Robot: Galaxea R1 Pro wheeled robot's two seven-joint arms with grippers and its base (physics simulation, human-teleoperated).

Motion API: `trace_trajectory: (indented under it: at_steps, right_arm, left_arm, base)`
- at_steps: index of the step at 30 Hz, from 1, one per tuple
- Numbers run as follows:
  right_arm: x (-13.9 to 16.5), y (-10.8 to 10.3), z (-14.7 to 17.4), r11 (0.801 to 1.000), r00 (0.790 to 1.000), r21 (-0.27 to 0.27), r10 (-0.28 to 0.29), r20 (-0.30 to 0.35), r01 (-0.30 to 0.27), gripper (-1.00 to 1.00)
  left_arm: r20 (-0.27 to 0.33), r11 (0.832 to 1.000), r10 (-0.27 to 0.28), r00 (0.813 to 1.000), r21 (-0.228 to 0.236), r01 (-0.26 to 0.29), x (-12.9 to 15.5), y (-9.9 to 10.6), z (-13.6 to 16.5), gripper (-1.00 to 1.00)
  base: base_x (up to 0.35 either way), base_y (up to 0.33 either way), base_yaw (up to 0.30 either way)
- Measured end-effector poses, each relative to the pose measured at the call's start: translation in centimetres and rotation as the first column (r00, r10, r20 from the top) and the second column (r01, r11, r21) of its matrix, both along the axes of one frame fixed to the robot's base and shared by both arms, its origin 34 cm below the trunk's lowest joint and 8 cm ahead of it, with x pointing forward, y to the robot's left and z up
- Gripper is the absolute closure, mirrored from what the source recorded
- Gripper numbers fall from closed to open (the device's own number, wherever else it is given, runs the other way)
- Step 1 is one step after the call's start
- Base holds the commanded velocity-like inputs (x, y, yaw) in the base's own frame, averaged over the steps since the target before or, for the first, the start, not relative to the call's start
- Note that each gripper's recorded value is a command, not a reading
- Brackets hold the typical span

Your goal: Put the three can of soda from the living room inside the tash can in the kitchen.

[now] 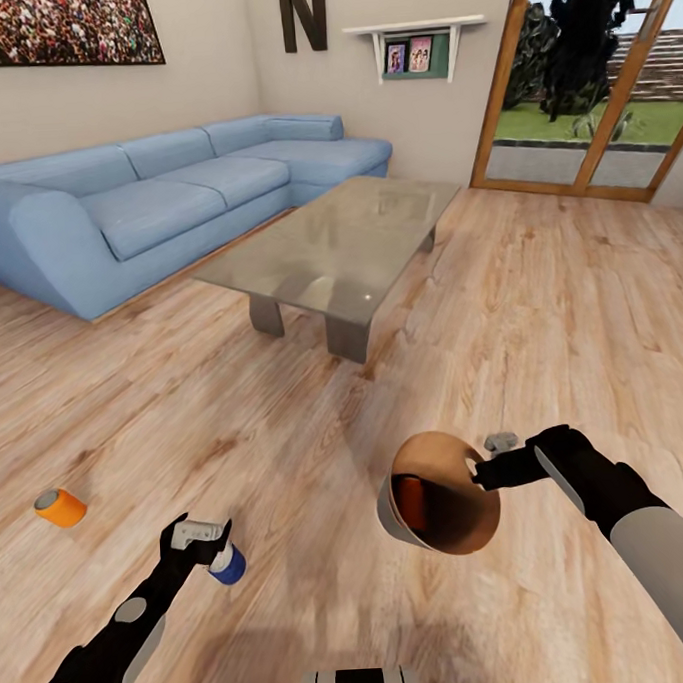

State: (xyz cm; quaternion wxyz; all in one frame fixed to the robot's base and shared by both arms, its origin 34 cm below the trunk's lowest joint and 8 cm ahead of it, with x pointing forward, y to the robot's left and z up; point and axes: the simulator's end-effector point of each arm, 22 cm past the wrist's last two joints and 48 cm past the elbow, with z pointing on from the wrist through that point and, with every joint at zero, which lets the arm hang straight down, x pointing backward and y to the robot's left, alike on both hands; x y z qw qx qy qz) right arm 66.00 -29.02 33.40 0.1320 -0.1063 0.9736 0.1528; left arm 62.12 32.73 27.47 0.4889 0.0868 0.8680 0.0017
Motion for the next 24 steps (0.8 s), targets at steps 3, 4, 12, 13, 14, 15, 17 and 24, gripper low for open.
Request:
trace_trajectory:
  at_steps: [3, 4, 12, 13, 14, 15, 17, 24]
  right_arm:
    - [0.1, 0.0, 0.1, 1.000, 1.000, -0.004, 0.003, 0.004, -0.003, 1.00]
    - [0.1, 0.0, 0.1, 1.000, 1.000, -0.003, 0.003, 0.003, -0.003, 1.00]
    - [0.1, 0.1, 0.1, 1.000, 1.000, -0.002, 0.004, 0.003, -0.004, 1.00]
    - [0.1, 0.1, 0.1, 1.000, 1.000, -0.002, 0.004, 0.003, -0.004, 1.00]
    - [0.1, 0.1, 0.1, 1.000, 1.000, -0.002, 0.004, 0.003, -0.004, 1.00]
    - [0.1, 0.1, 0.1, 1.000, 1.000, -0.002, 0.004, 0.004, -0.004, 1.00]
    - [-0.1, 0.2, -0.4, 1.000, 1.000, 0.000, 0.004, -0.007, -0.004, 1.00]
    - [-0.6, 0.0, -2.1, 1.000, 0.999, -0.003, 0.003, -0.035, -0.003, 1.00]
  left_arm:
    - [0.000, 1.000, -0.004, 1.000, 0.002, 0.004, 0.0, -0.1, 0.0, -1.00]
    - [-0.001, 1.000, -0.005, 1.000, 0.002, 0.005, 0.0, -0.1, 0.0, -1.00]
    - [-0.002, 1.000, -0.007, 1.000, 0.001, 0.007, 0.0, -0.1, 0.0, -1.00]
    - [-0.002, 1.000, -0.006, 1.000, 0.000, 0.006, 0.0, -0.1, 0.0, -1.00]
    - [-0.002, 1.000, -0.006, 1.000, 0.000, 0.006, 0.0, -0.1, 0.0, -1.00]
    - [-0.003, 1.000, -0.004, 1.000, -0.001, 0.004, -0.1, -0.1, -0.1, -1.00]
    - [-0.015, 1.000, -0.003, 1.000, -0.001, 0.003, -0.3, -0.1, -0.6, -1.00]
    - [-0.129, 1.000, 0.001, 0.992, 0.009, 0.000, -3.7, 0.3, -4.8, -1.00]
  base:
    - [0.256, 0.000, 0.000]
    - [0.233, 0.000, 0.000]
    - [0.113, 0.000, 0.000]
    - [0.022, 0.000, 0.000]
    - [0.014, 0.000, 0.000]
    - [0.011, 0.000, 0.000]
    - [0.006, 0.000, 0.000]
    - [0.001, 0.000, 0.000]
